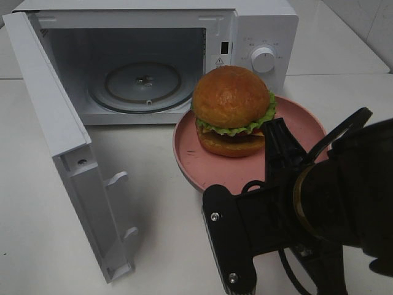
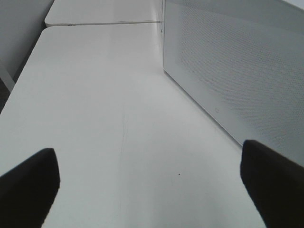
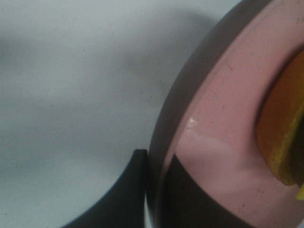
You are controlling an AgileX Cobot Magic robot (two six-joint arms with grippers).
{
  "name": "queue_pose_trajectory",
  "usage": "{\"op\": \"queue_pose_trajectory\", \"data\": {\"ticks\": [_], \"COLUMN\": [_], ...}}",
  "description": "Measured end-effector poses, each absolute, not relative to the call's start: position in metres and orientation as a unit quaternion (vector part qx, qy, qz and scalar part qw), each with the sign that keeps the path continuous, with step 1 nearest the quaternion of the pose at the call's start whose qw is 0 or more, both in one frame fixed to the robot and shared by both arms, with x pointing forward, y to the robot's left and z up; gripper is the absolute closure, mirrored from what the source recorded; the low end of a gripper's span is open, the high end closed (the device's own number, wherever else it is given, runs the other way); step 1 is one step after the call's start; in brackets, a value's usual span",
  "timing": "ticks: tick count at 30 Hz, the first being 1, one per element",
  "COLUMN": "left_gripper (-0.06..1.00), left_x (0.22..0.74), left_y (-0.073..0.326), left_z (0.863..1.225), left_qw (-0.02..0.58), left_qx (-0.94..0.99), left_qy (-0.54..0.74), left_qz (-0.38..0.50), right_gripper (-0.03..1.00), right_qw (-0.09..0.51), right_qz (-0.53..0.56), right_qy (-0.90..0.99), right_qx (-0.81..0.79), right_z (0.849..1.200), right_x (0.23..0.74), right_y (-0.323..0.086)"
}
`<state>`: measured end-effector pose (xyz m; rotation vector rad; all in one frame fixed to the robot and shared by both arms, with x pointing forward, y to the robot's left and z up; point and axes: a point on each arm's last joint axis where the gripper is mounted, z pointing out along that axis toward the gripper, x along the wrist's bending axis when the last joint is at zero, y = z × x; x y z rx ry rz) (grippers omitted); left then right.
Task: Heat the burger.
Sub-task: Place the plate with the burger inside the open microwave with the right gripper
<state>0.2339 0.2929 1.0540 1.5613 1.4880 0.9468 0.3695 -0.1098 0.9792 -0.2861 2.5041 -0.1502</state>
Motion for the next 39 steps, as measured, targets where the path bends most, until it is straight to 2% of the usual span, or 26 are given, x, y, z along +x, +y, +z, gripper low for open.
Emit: {"op": "queue_pose_trajectory", "data": {"ticks": [9, 19, 39], "left_gripper": [-0.03, -0.03, -0.03], "left_x": [0.234, 0.234, 0.234], "left_y": [0.293, 0.293, 0.293], "left_z": [1.054, 1.054, 1.054], "left_qw": [0.383, 0.383, 0.383], "left_qx": [0.612, 0.612, 0.612], "left_qy": [0.584, 0.584, 0.584], "left_qz": [0.371, 0.371, 0.371], "right_gripper": [0.91, 0.91, 0.91], "right_qw": [0.308, 0.315, 0.332], "right_qz": [-0.042, -0.004, 0.001], "right_qy": [0.943, 0.926, 0.913], "right_qx": [-0.121, -0.208, -0.236], "right_z": [0.979, 0.98, 0.982], "right_x": [0.37, 0.378, 0.424], "right_y": [-0.106, -0.098, -0.122]}}
